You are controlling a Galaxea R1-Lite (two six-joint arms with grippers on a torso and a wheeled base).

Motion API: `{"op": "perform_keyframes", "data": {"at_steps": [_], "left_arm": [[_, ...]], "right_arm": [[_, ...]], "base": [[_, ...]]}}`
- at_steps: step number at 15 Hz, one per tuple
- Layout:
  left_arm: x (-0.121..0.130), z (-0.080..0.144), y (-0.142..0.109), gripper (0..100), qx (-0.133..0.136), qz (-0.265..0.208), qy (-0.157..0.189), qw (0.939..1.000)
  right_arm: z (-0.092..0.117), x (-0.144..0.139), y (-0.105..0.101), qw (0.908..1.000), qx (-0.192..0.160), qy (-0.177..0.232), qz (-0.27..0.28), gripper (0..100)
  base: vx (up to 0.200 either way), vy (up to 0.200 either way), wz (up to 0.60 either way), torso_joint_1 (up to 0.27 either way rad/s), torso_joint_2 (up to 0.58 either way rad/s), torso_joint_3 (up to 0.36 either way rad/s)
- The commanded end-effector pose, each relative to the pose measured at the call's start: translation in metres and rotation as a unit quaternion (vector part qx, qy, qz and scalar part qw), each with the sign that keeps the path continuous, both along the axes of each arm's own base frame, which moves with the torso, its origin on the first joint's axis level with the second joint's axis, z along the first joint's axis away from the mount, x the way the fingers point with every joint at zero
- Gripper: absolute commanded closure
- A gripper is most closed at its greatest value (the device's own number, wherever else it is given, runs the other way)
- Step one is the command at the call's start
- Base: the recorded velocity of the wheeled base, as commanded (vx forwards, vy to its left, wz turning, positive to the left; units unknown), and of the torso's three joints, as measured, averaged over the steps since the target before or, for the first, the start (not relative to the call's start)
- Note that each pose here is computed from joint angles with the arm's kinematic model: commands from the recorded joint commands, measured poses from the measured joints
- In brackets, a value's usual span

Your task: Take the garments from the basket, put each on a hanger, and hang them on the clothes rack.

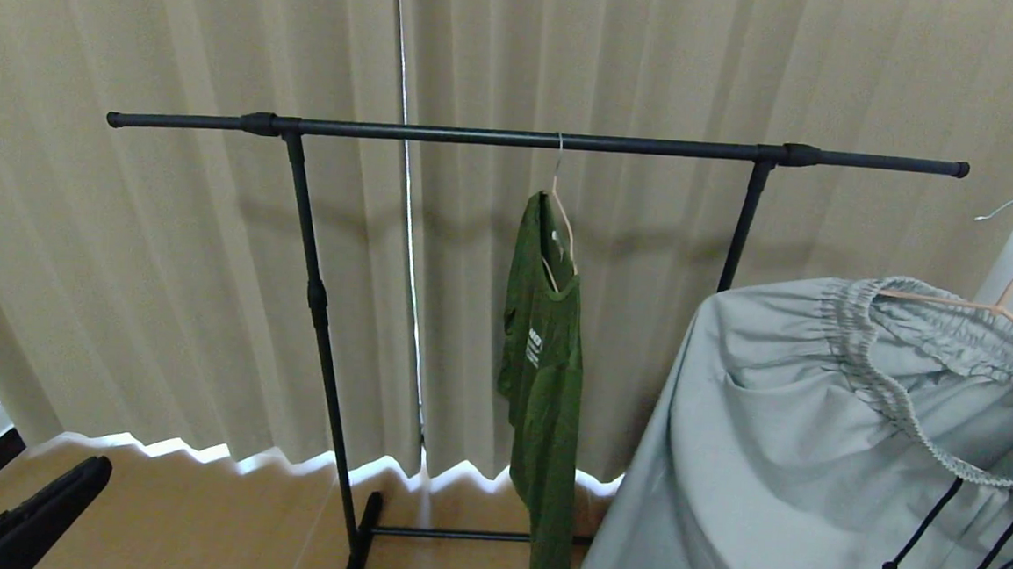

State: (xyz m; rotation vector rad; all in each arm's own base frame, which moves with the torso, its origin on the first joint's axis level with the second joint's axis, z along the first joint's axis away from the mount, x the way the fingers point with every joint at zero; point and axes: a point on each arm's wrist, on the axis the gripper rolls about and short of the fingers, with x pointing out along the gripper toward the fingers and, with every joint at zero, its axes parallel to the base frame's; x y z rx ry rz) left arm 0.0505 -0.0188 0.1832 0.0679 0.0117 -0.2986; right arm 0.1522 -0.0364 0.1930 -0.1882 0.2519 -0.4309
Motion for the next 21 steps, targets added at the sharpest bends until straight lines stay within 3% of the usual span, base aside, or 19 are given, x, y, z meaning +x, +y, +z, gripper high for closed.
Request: {"op": "perform_keyframes", "data": {"at_steps": [1, 12, 17, 19, 21], "left_arm": [[0.001, 0.0, 0.0, 0, 0.001, 0.0, 0.001, 1.0], [0.001, -0.004, 0.0, 0, 0.004, 0.0, 0.008, 1.0], [0.001, -0.004, 0.0, 0, 0.005, -0.001, 0.007, 1.0], [0.002, -0.002, -0.001, 0, 0.005, 0.002, 0.009, 0.9999], [0.011, 0.001, 0.0, 0, 0.008, 0.035, 0.018, 0.9992]], "right_arm": [[-0.002, -0.002, 0.002, 1.0, 0.0, 0.002, 0.005, 100], [-0.003, 0.0, 0.005, 0.9998, 0.001, 0.006, 0.018, 100], [0.001, 0.004, 0.013, 0.999, -0.001, 0.001, 0.044, 100], [0.011, 0.026, 0.026, 0.9966, -0.002, 0.007, 0.082, 100], [0.021, 0.059, 0.045, 0.992, -0.001, 0.027, 0.123, 100]], "base": [[0.2, 0.0, 0.0, 0.002, 0.0, 0.002], [0.2, 0.0, 0.0, 0.005, 0.0, 0.0], [0.0, 0.0, 0.0, 0.0, 0.0, 0.0], [0.0, 0.0, 0.0, 0.0, 0.0, 0.0], [0.0, 0.0, 0.0, 0.0, 0.0, 0.0]]}}
